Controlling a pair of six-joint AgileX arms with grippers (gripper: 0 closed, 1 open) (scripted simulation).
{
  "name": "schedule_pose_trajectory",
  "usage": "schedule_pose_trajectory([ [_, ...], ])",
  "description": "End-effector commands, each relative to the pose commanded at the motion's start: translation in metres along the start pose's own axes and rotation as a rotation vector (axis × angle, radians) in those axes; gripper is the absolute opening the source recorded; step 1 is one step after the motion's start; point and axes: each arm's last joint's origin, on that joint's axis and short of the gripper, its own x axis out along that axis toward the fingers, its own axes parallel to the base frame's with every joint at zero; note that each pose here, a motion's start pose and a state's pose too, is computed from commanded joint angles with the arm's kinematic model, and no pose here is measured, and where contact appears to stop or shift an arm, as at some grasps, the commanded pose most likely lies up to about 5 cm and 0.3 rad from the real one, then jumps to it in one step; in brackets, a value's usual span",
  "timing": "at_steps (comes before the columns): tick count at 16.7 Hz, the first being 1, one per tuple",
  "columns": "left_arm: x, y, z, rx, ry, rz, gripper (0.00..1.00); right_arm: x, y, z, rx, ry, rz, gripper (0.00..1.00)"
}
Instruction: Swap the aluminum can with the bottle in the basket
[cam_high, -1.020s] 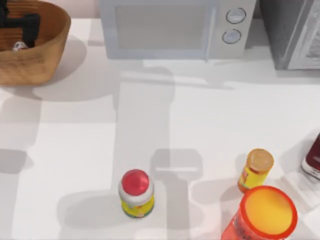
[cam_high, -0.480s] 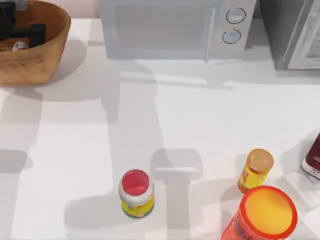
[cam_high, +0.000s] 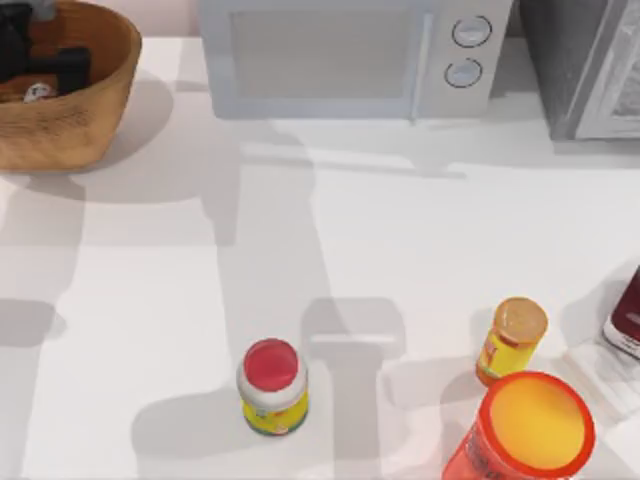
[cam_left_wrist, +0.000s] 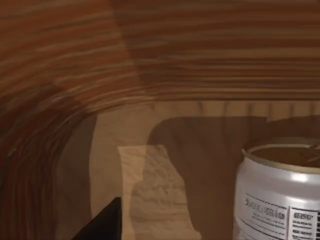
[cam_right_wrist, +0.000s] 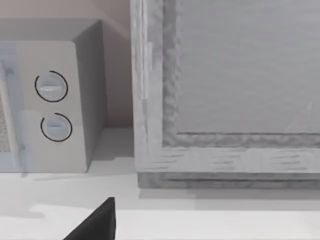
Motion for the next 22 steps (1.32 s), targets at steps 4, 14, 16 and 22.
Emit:
schedule_pose_trajectory([
  [4, 0.0, 0.0, 0.0, 0.0, 0.0, 0.0, 0.55, 0.0, 0.0, 0.0, 0.0, 0.0, 0.0, 1.0],
  [14, 0.0, 0.0, 0.0, 0.0, 0.0, 0.0, 0.0, 0.0, 0.0, 0.0, 0.0, 0.0, 0.0, 1.0],
  [16, 0.0, 0.0, 0.0, 0.0, 0.0, 0.0, 0.0, 0.0, 0.0, 0.0, 0.0, 0.0, 0.0, 1.0],
  [22, -0.017, 0.001, 0.001, -0.003, -0.021, 0.011, 0.0, 0.0, 0.0, 0.0, 0.0, 0.0, 0.0, 1.0],
])
